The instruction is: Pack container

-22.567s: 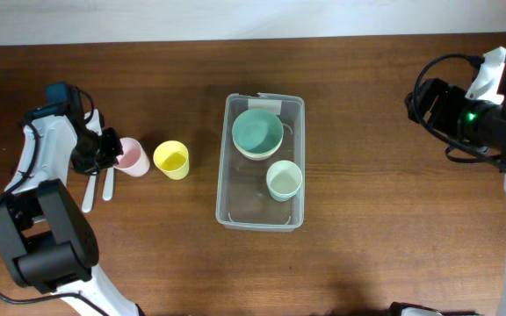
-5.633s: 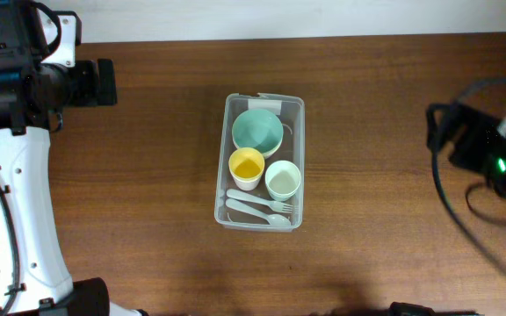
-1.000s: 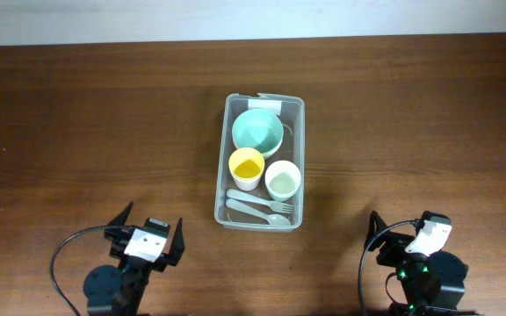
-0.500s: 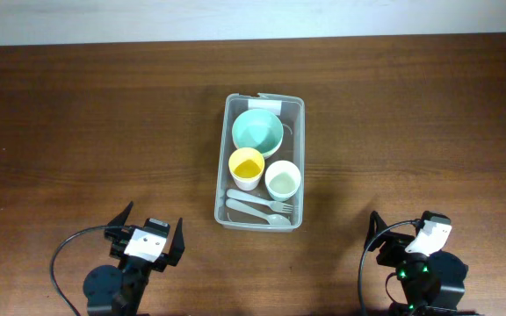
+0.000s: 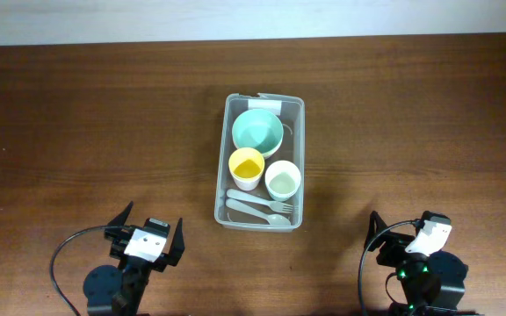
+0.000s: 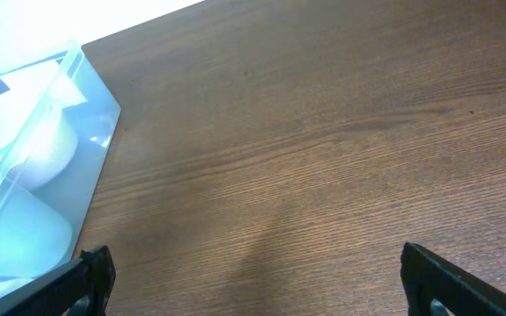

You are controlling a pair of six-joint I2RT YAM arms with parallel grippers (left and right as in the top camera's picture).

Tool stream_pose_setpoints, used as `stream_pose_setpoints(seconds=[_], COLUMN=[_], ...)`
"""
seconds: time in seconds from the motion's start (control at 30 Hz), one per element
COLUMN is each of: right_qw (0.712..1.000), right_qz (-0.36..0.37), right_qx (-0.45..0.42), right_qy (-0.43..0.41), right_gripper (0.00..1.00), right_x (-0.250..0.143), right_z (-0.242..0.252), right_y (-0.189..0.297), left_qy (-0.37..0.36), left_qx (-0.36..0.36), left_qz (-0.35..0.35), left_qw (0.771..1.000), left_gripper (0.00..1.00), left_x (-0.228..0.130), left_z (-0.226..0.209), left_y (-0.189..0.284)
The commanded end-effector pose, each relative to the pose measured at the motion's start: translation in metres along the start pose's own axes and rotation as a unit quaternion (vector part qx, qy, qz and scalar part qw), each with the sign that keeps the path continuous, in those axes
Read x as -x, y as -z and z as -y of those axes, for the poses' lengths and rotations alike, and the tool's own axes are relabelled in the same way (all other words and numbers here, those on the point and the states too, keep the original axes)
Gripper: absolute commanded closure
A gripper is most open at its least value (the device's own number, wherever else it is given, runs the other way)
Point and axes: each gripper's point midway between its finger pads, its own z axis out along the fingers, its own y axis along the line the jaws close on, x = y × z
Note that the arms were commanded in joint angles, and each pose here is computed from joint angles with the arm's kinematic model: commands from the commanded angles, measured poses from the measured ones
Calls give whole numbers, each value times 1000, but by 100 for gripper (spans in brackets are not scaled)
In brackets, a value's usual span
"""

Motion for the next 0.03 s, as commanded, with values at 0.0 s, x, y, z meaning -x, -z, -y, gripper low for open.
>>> stream_pose_setpoints(seconds=[0.0], right_qw=[1000], right_qz=[1], right_qx=[5], right_qy=[5], right_gripper=[1], right_x=[-1], right_z=[-2], right_y=[0], left_qy=[4], left_qx=[-7], left_qz=[4], left_qw=[1000], left_gripper=[0], left_x=[-1], left_z=[3], left_y=[-1])
